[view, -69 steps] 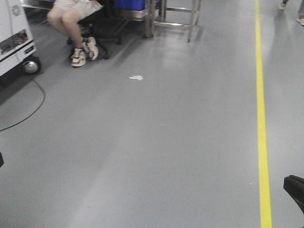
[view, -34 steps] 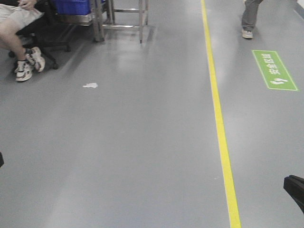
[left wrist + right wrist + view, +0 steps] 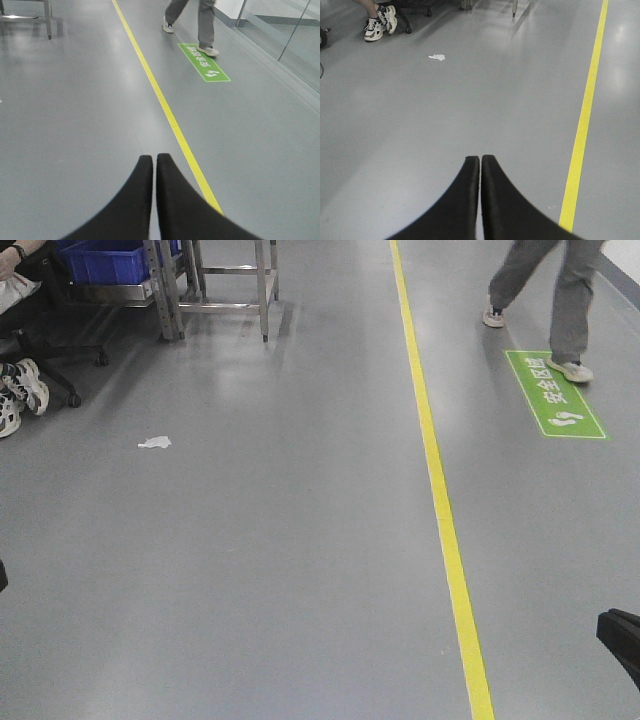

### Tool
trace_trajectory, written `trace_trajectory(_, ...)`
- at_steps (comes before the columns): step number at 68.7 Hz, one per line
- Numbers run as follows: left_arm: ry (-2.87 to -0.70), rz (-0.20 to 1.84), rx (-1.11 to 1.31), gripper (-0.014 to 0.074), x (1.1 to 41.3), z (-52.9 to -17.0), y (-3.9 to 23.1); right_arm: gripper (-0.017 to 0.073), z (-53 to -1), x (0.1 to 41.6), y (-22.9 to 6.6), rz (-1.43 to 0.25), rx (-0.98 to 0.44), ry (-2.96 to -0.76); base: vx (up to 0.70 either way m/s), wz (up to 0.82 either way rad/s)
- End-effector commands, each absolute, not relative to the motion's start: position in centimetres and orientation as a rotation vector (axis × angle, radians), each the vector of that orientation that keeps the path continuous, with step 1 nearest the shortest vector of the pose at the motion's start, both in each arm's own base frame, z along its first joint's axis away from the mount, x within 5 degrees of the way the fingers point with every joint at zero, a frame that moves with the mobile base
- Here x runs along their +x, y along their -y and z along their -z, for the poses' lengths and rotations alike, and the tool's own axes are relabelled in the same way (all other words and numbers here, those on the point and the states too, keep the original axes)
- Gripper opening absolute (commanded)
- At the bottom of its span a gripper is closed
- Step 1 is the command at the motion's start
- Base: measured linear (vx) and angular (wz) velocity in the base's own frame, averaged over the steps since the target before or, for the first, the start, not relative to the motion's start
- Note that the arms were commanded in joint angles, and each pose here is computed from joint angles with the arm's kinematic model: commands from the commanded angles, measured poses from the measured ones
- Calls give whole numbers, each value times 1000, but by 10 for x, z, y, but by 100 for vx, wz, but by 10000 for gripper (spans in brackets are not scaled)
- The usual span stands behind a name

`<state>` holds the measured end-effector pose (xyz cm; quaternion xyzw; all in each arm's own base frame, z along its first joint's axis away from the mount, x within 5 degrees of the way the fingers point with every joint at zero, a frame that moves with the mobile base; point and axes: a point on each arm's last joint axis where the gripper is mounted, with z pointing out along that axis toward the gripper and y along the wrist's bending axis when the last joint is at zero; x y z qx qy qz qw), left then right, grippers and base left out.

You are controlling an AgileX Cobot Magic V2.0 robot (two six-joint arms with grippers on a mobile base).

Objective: Move and align brake pads A on conveyor
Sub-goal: 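Drive along the yellow floor line toward the steel table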

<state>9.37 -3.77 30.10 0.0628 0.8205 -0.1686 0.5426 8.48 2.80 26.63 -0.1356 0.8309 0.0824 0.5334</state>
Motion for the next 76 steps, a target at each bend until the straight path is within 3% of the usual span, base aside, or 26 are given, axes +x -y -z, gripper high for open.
trace_trajectory(1, -1855, 433, 142, -6, 96, -316, 39, -10, -280, 88, -29, -198, -324, -1894, 39, 3)
trace_trajectory(76, -1855, 433, 142, -6, 96, -316, 39, -10, -280, 88, -29, -198, -324, -1891, 42, -2)
